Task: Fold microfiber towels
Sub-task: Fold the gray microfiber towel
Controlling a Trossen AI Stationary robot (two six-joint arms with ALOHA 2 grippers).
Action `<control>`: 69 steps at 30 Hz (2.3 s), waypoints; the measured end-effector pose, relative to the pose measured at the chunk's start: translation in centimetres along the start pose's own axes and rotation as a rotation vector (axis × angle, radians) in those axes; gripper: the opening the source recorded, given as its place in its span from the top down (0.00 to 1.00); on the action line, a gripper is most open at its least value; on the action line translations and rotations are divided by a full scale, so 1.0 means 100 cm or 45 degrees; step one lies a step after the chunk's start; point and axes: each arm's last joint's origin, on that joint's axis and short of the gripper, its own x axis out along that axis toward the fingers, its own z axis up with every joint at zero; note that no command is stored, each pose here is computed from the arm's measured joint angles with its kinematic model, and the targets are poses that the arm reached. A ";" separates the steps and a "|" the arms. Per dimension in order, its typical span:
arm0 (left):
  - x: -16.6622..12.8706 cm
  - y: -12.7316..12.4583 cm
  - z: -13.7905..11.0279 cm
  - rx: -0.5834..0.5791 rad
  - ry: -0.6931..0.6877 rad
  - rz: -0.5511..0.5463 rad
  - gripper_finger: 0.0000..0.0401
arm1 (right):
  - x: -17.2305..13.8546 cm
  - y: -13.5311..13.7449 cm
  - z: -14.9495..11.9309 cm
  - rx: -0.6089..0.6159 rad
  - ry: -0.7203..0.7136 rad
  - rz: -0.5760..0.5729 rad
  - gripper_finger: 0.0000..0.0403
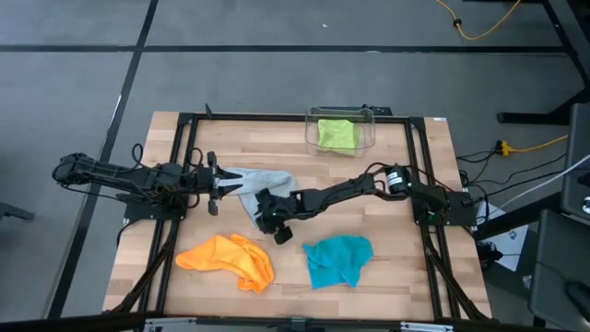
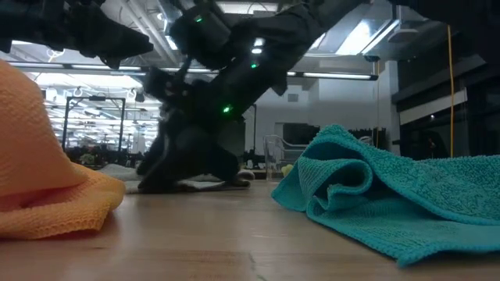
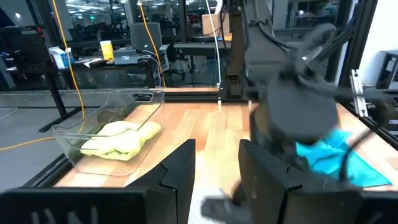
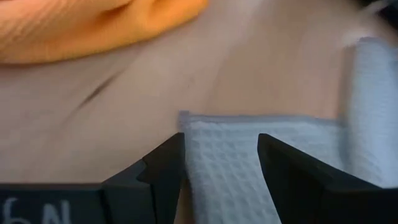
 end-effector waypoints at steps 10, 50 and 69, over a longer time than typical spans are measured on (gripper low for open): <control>0.000 0.000 0.000 0.002 0.000 0.000 0.71 | -0.003 -0.008 0.016 0.051 0.126 0.059 0.49; 0.000 0.000 0.000 -0.001 -0.006 0.001 0.71 | 0.009 -0.040 -0.001 0.538 0.205 0.202 0.96; -0.001 0.000 0.017 -0.066 -0.216 -0.043 0.71 | -0.156 -0.095 0.077 0.290 0.500 -0.215 0.99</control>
